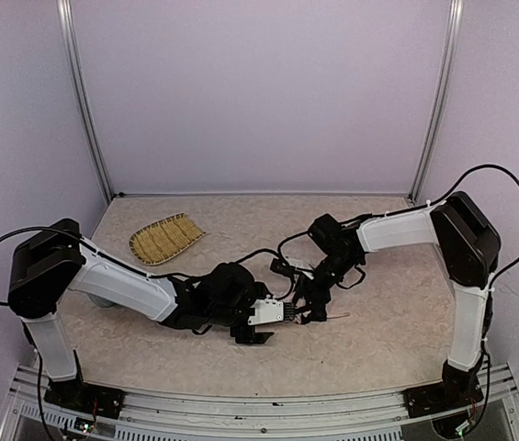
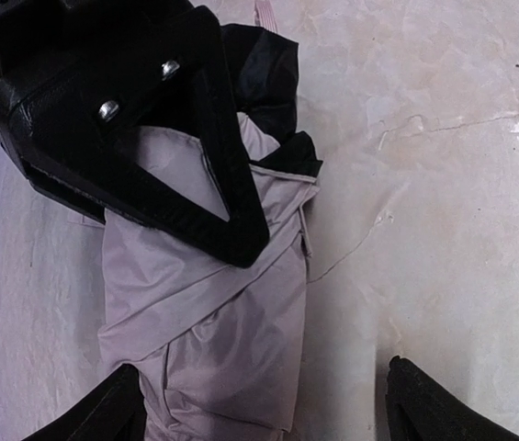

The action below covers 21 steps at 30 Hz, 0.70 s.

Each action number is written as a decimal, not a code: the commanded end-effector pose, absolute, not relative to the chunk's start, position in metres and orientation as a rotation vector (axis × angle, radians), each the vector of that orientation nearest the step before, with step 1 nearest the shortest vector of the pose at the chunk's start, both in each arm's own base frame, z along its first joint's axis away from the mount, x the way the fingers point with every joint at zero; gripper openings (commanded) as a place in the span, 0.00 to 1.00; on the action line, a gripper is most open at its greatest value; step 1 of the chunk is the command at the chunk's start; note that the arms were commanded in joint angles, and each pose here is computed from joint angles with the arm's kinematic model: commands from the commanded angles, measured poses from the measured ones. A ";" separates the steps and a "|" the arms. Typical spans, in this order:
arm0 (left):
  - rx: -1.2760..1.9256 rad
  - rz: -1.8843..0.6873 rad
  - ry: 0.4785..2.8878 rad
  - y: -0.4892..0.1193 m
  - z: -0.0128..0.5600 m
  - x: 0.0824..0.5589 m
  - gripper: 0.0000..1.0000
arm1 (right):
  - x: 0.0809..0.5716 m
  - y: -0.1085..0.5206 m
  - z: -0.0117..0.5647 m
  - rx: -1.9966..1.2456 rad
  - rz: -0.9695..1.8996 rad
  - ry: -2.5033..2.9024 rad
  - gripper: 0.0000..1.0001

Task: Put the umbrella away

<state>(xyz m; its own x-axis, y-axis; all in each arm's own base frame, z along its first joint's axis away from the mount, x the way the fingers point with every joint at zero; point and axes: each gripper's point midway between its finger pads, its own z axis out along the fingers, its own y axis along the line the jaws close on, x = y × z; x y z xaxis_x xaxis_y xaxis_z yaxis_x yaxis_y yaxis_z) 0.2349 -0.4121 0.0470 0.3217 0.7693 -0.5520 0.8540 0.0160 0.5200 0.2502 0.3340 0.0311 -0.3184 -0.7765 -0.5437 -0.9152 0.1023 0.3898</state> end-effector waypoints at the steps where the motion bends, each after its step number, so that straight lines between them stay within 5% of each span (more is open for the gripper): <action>1: 1.729 -0.031 1.491 -0.403 0.044 0.260 0.88 | 0.187 0.286 -0.040 -1.834 1.029 2.532 0.23; 8: 1.710 -0.249 1.355 -0.417 0.103 0.235 0.90 | 0.189 0.285 -0.045 -1.815 1.045 2.562 0.22; 21: 1.863 -0.410 1.613 -0.403 0.022 0.241 0.89 | 0.209 0.284 -0.047 -1.715 0.987 2.594 0.24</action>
